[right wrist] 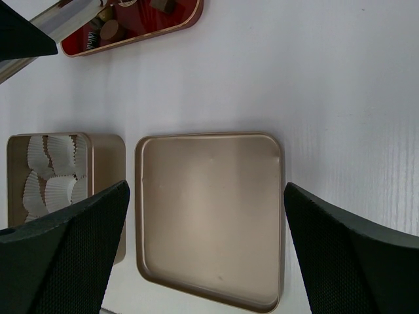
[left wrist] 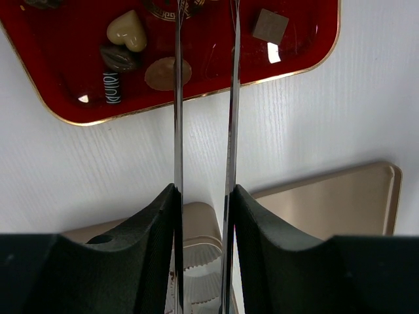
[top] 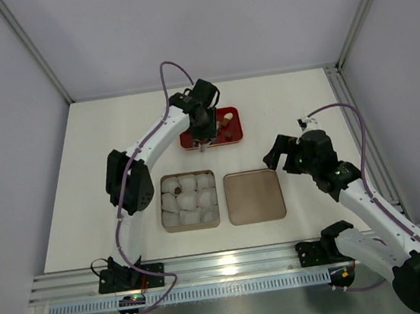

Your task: Pack the chocolate

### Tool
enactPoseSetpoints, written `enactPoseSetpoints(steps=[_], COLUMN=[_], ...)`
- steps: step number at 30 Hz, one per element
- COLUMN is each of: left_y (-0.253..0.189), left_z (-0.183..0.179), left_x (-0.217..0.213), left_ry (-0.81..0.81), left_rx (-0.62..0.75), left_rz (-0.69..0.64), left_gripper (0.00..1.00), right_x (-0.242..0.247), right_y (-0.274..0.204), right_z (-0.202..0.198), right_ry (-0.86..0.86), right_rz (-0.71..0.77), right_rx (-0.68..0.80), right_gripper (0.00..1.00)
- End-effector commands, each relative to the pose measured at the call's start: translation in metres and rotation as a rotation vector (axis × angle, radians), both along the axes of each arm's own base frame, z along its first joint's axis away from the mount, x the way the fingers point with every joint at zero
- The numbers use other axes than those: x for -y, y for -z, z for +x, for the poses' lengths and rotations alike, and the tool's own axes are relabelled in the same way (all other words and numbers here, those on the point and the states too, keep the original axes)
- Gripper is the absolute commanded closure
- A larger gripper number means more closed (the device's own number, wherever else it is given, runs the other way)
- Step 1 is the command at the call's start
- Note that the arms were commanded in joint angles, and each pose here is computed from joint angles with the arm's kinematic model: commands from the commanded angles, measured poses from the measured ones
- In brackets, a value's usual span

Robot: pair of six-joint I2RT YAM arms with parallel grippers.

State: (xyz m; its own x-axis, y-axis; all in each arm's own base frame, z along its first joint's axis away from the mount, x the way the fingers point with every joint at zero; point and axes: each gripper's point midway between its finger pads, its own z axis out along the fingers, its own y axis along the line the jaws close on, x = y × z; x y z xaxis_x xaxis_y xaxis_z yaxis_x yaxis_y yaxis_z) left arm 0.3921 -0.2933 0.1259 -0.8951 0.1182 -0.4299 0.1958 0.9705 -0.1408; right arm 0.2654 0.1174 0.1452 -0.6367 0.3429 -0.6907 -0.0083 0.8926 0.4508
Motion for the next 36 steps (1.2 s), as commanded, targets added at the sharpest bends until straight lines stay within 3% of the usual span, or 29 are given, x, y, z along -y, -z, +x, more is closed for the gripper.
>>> enactPoseSetpoints(steps=[1, 20, 36], left_y=[-0.013, -0.054, -0.106], left_z=[0.011, 0.012, -0.033], left_x=[0.012, -0.001, -0.023], left_ry=[0.013, 0.006, -0.004], left_rx=[0.049, 0.13, 0.148], left_rz=[-0.041, -0.027, -0.11], left_gripper=[0.62, 0.69, 0.7], right_x=[-0.001, -0.004, -0.006], right_y=[-0.017, -0.011, -0.009], right_z=[0.01, 0.012, 0.015], right_ry=[0.003, -0.003, -0.001], right_rz=[0.005, 0.015, 0.025], right_rx=[0.059, 0.049, 0.05], right_gripper=[0.0, 0.0, 0.0])
